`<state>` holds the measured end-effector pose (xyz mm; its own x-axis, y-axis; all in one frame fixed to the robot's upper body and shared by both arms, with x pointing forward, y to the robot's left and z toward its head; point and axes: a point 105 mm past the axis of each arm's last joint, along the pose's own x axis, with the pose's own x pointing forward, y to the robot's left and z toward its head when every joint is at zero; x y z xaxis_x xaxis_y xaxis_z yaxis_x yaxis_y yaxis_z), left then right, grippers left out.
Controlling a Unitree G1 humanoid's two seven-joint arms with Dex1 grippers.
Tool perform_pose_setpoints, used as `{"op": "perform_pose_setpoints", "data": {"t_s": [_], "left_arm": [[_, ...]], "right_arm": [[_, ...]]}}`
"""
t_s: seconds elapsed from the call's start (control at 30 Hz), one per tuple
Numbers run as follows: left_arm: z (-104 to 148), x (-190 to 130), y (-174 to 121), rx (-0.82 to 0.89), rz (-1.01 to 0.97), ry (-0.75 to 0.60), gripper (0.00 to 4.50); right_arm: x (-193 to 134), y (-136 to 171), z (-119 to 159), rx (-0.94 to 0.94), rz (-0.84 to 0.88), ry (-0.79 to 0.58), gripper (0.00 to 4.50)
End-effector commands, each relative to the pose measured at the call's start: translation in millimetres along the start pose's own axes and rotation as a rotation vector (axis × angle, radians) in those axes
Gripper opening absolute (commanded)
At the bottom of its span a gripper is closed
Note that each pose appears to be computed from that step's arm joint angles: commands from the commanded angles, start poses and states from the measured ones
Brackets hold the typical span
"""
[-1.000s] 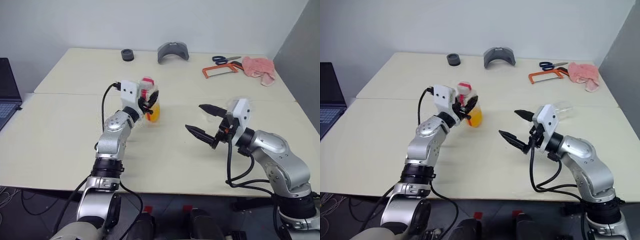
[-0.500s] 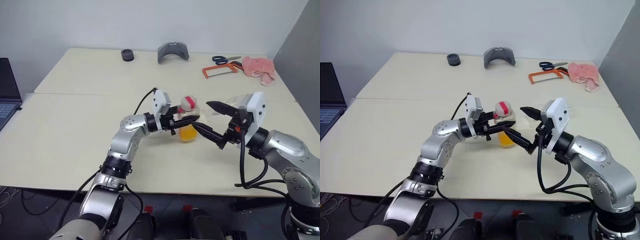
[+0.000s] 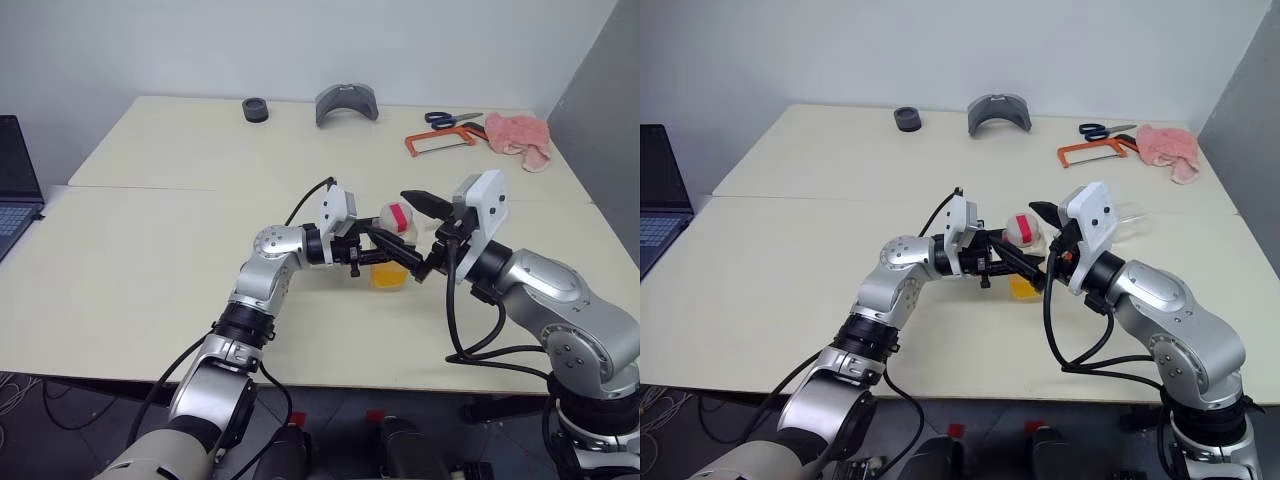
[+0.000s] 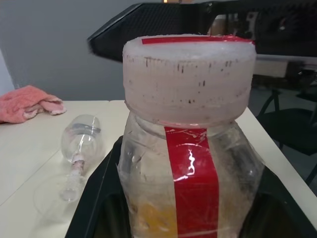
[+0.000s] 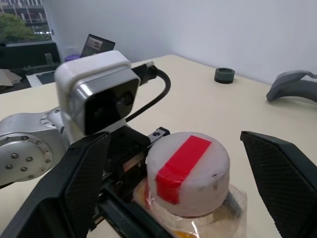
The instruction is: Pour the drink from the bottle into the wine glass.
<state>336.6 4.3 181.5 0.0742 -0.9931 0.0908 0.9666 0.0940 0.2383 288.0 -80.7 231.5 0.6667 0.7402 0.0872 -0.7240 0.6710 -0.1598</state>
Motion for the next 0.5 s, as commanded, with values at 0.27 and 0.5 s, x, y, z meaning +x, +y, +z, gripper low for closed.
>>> {"op": "perform_pose_setpoints", "data": {"t_s": [0.27,0.5], "left_arm": [[10.3,2.1,-2.6,0.039,-0.039,-0.013,1.84],[9.1,1.0,-6.5,0.006,-0.090,0.003,1.83]], "right_arm": [[3.4,4.2,7.6,-0.053,0.055,-0.055,2.22],[-4.2,15.0,5.7,-0.215,0.467,0.034,1.97]]}}
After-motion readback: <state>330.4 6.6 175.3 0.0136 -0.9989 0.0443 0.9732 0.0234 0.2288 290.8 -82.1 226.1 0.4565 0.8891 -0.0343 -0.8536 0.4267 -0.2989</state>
